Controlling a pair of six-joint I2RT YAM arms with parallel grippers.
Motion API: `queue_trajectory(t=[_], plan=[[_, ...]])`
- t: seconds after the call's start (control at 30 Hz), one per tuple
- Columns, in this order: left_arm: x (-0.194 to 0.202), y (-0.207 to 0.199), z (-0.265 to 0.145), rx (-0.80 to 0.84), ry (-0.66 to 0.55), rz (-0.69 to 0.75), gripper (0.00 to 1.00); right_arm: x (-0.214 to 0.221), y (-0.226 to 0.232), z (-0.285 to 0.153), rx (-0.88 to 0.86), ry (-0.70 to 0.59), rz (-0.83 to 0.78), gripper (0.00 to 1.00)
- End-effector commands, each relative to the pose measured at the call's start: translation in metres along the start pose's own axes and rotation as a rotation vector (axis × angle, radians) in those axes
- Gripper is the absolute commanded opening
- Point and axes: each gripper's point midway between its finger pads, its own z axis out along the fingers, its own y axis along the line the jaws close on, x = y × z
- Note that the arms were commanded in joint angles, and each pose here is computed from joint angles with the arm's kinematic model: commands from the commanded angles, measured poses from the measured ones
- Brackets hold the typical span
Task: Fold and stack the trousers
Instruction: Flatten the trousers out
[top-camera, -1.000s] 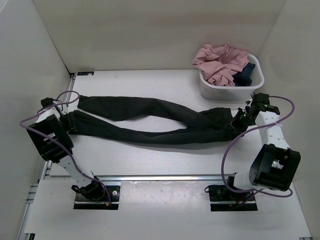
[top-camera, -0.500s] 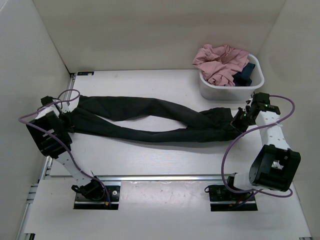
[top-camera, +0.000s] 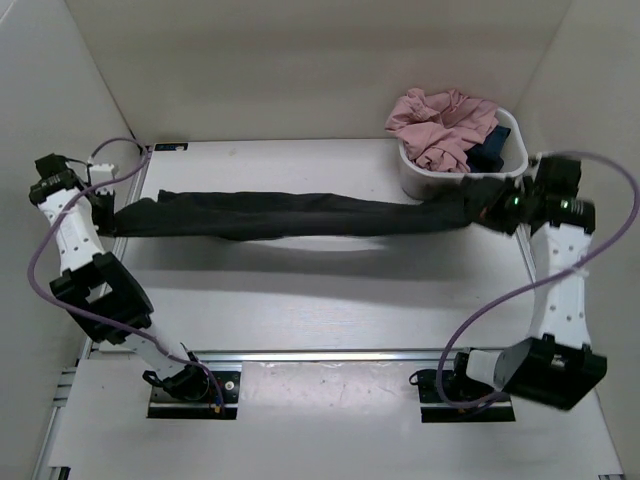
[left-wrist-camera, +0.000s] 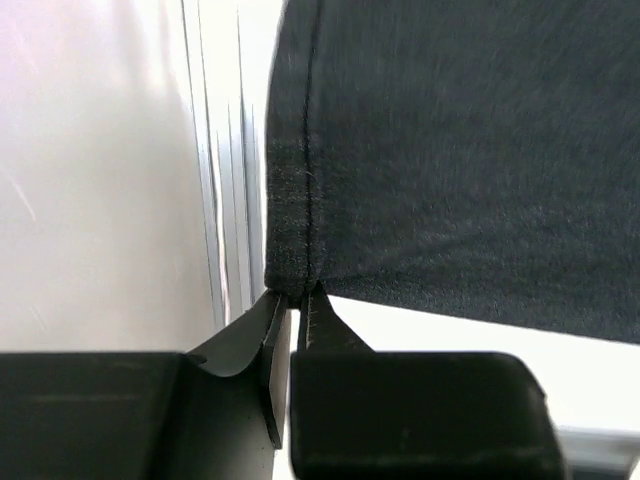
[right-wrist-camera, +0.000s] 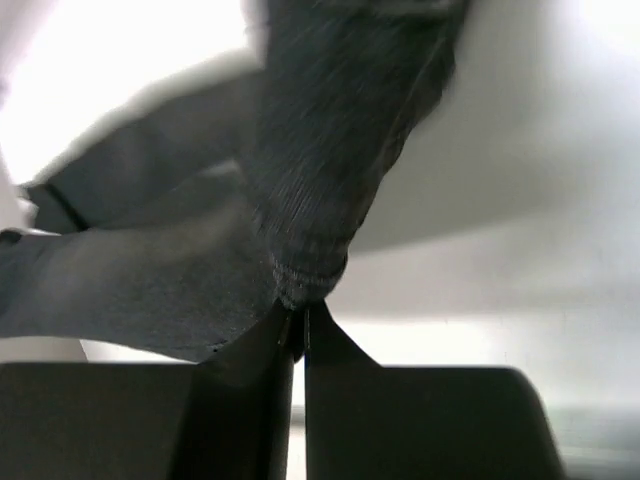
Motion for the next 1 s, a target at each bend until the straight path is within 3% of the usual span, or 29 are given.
queue_trajectory(t=[0.0, 0.27, 0.63, 0.83, 0.9, 0.97], plan=[[0.080, 0.005, 0.005, -0.036, 0.256, 0.052, 0.14, 0.081, -0.076, 0.019, 0.205, 0.172, 0.184, 0.00], [0.178, -0.005, 0.011, -0.055, 0.529, 0.097, 0.14, 0.202, -0.160, 0.016, 0.477, 0.298, 0.429, 0.00], [0.231, -0.009, 0.013, -0.073, 0.698, 0.104, 0.14, 0.230, -0.189, 0.004, 0.649, 0.330, 0.487, 0.00], [0.248, -0.004, 0.008, -0.096, 0.728, 0.090, 0.14, 0.223, -0.204, -0.019, 0.827, 0.266, 0.564, 0.00], [0.247, -0.003, 0.006, -0.102, 0.721, 0.090, 0.14, 0.220, -0.208, -0.031, 0.893, 0.239, 0.577, 0.13], [0.251, -0.003, 0.004, -0.105, 0.745, 0.104, 0.16, 0.220, -0.202, -0.030, 0.875, 0.243, 0.605, 0.50]])
